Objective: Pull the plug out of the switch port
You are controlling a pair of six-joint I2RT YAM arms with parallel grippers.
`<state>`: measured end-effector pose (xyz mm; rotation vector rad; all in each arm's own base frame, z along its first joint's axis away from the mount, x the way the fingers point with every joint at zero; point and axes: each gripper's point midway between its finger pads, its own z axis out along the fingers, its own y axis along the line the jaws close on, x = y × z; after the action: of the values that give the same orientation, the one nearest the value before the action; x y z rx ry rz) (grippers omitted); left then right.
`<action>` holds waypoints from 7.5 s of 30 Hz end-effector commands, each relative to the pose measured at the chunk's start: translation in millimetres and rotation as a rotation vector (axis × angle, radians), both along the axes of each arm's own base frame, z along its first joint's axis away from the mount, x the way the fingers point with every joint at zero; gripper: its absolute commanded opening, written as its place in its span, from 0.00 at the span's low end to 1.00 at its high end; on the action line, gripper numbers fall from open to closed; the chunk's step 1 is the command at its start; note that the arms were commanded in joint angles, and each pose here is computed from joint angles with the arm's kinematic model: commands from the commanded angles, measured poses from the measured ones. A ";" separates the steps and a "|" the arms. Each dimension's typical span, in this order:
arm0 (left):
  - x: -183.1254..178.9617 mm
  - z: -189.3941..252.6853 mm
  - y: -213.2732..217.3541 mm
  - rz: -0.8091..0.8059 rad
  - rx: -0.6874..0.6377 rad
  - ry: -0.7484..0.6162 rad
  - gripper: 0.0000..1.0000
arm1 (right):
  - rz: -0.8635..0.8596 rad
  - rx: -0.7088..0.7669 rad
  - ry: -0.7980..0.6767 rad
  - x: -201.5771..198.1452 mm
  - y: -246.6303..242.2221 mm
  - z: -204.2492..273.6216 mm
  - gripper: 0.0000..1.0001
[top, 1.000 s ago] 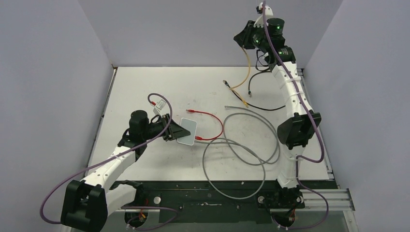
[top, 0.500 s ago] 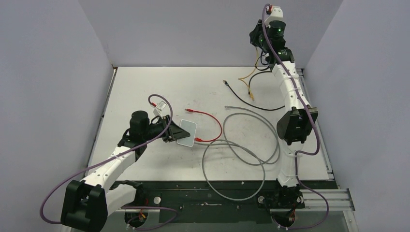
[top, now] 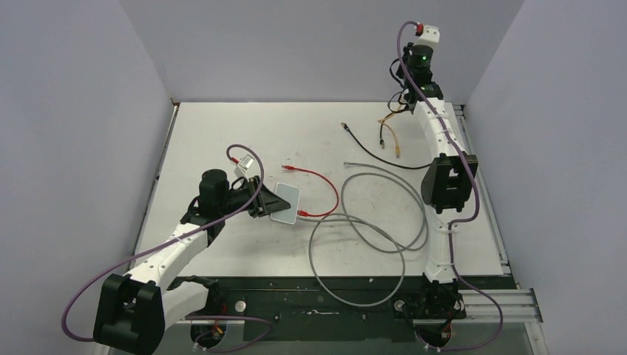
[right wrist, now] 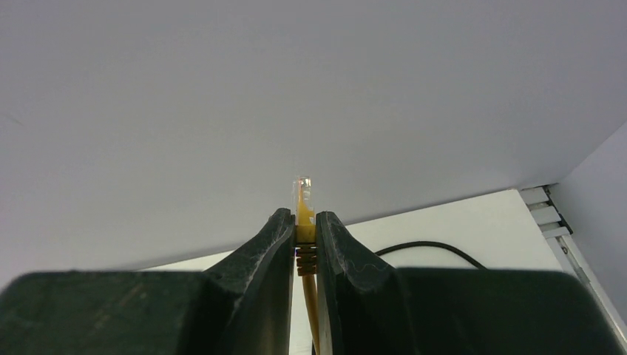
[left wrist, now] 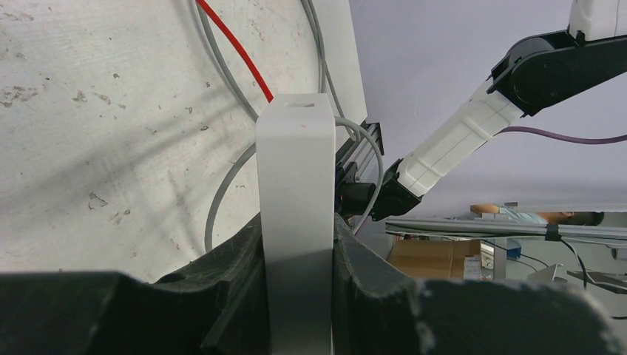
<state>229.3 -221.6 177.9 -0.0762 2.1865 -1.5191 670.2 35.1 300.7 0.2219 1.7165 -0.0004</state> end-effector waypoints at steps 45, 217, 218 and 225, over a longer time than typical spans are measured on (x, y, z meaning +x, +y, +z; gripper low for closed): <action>1.7 24.6 0.6 0.039 -0.035 -0.064 0.00 | 0.248 0.125 0.135 16.7 124.1 -113.4 0.92; 24.1 118.7 -14.9 -0.068 -0.277 -0.298 0.00 | 1.610 0.689 0.498 -446.8 303.0 -16.8 0.67; 24.0 118.6 -14.8 -0.067 -0.277 -0.298 0.00 | 1.610 0.690 0.498 -447.0 302.5 -16.7 0.65; 24.0 117.9 -14.8 -0.067 -0.276 -0.295 0.00 | 1.610 0.696 0.495 -446.4 301.5 -15.6 0.38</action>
<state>253.6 -238.8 267.0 0.0406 1.8781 -1.7607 228.8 341.2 259.3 -0.6806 2.0039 1.8467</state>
